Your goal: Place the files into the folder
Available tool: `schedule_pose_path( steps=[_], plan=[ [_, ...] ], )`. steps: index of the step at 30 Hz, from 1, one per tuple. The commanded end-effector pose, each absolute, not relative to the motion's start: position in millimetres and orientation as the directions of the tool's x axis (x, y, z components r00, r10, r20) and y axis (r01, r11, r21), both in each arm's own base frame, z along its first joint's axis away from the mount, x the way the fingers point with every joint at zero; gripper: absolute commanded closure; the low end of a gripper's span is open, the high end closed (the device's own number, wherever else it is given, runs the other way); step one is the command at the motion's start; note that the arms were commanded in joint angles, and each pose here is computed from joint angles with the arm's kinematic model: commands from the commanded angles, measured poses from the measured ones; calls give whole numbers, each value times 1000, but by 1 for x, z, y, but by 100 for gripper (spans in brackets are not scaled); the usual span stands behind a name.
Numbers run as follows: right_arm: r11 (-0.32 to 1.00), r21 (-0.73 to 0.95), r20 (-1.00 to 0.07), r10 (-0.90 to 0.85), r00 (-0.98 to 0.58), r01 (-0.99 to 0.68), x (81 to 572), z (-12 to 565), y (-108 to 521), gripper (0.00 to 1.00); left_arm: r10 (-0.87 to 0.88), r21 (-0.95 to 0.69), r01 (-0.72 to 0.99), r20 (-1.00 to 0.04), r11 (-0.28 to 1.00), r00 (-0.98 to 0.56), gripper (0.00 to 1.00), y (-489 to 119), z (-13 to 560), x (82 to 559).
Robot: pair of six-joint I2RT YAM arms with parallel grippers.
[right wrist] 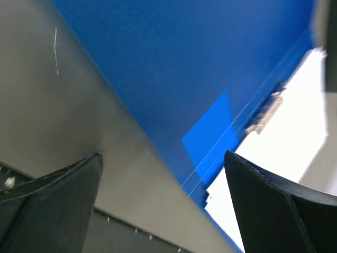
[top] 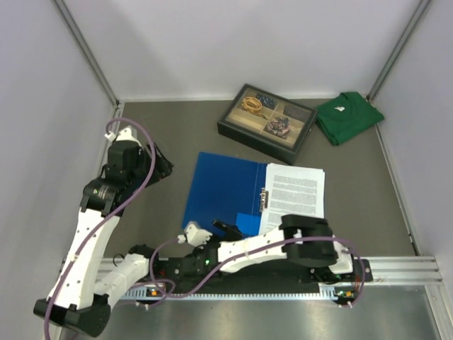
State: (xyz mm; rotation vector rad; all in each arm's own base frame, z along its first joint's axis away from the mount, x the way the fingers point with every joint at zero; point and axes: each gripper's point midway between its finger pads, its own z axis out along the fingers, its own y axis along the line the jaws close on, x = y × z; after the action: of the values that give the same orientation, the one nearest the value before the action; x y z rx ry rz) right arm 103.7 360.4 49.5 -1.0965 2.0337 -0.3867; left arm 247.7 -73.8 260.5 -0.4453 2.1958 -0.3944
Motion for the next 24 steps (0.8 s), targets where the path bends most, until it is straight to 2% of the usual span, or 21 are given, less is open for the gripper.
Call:
schedule_pose_path(
  steps=[1, 6, 7, 12, 13, 15, 16, 17, 22, 24],
  plan=[
    [527, -770, -500, -849, -171, -361, 125, 78, 366, 6, -521, -442, -283, -651, 851, -552, 28, -61, 250, 233],
    [474, -842, -462, -880, -112, -257, 137, 71, 368, 11, -542, -476, -272, -642, 836, -542, 31, -63, 254, 223],
    [475, -847, -463, -880, -109, -240, 138, 67, 367, 19, -544, -479, -271, -642, 835, -540, 31, -63, 256, 221],
    [512, -830, -493, -859, -139, -220, 159, 61, 374, 39, -554, -496, -264, -642, 827, -531, 33, -63, 262, 216],
    [521, -825, -501, -853, -144, -217, 162, 63, 375, 58, -555, -499, -262, -641, 826, -529, 33, -64, 262, 216],
    [577, -786, -559, -817, -144, -221, 160, 76, 383, 79, -557, -503, -260, -643, 825, -525, 33, -63, 265, 215],
    [598, -768, -580, -801, -145, -230, 158, 81, 386, 93, -558, -502, -261, -644, 825, -524, 33, -63, 266, 214],
    [621, -744, -608, -782, -139, -247, 151, 87, 391, 97, -558, -501, -262, -646, 825, -520, 33, -62, 267, 213],
    [769, -526, -802, -591, -90, -362, 108, 130, 430, 100, -558, -488, -273, -692, 829, -457, 33, -50, 285, 213],
    [757, -483, -824, -563, -65, -440, 90, 131, 442, 100, -559, -492, -267, -719, 829, -411, 33, -44, 299, 212]
  ],
)
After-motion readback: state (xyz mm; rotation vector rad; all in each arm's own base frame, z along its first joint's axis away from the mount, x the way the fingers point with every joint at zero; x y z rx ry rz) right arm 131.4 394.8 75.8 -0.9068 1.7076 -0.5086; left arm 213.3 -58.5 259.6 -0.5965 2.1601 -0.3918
